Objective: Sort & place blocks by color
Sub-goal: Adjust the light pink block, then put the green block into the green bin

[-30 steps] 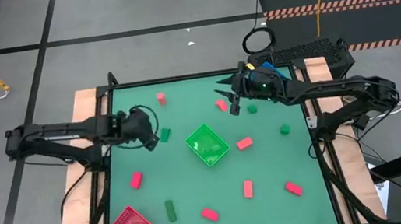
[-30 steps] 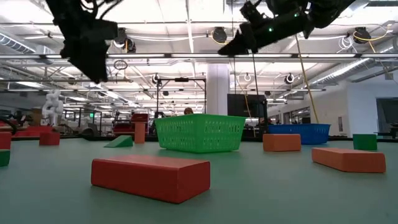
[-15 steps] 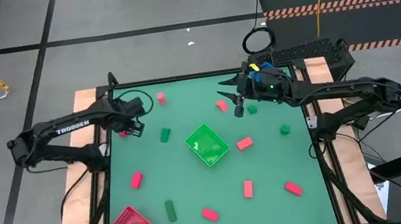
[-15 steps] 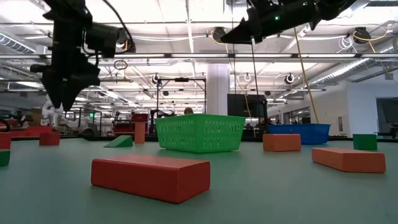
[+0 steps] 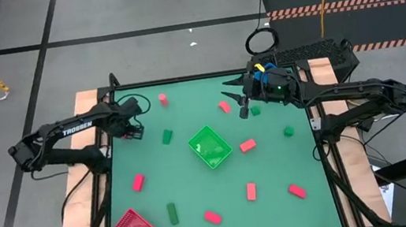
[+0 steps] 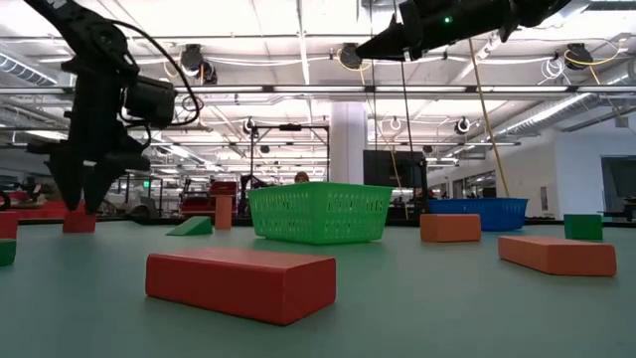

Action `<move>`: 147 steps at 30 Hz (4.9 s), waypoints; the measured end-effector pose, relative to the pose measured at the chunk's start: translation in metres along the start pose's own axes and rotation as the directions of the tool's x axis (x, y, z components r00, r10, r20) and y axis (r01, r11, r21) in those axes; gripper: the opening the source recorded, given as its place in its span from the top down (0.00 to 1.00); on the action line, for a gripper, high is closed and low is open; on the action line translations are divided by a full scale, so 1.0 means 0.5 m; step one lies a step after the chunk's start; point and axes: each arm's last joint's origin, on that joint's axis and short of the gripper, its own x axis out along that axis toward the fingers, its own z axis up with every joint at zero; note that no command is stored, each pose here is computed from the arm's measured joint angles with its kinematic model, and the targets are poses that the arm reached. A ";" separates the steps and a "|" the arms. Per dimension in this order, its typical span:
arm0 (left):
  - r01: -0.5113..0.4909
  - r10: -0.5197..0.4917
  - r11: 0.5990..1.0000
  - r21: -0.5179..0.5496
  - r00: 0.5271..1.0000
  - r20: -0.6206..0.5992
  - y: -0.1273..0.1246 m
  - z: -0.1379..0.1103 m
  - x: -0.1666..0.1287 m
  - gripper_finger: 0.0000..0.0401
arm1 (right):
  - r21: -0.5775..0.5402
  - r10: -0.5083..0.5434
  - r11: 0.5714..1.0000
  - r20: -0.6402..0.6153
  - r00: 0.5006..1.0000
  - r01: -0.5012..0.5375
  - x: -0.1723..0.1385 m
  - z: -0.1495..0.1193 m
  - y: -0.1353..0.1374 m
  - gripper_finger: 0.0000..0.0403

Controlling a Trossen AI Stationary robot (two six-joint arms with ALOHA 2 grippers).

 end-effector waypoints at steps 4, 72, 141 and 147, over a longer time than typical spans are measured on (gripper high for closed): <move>-0.003 0.004 1.000 -0.017 0.999 0.035 -0.002 0.005 0.000 0.57 | -0.003 0.000 1.000 0.000 1.000 0.000 0.000 0.000 0.000 0.67; 0.006 0.004 0.986 -0.166 0.998 0.058 0.017 -0.005 0.057 0.44 | -0.020 0.005 1.000 -0.017 1.000 -0.005 0.000 -0.004 0.001 0.67; 0.255 -0.869 0.494 0.831 0.121 0.480 -0.142 0.054 -0.263 0.44 | 0.342 0.033 0.734 -0.881 0.472 0.587 -0.017 -0.303 0.015 0.47; 0.252 -0.879 0.477 0.842 0.119 0.462 -0.148 0.047 -0.265 0.44 | 0.354 0.031 0.719 -0.876 0.481 0.598 -0.025 -0.322 0.023 0.47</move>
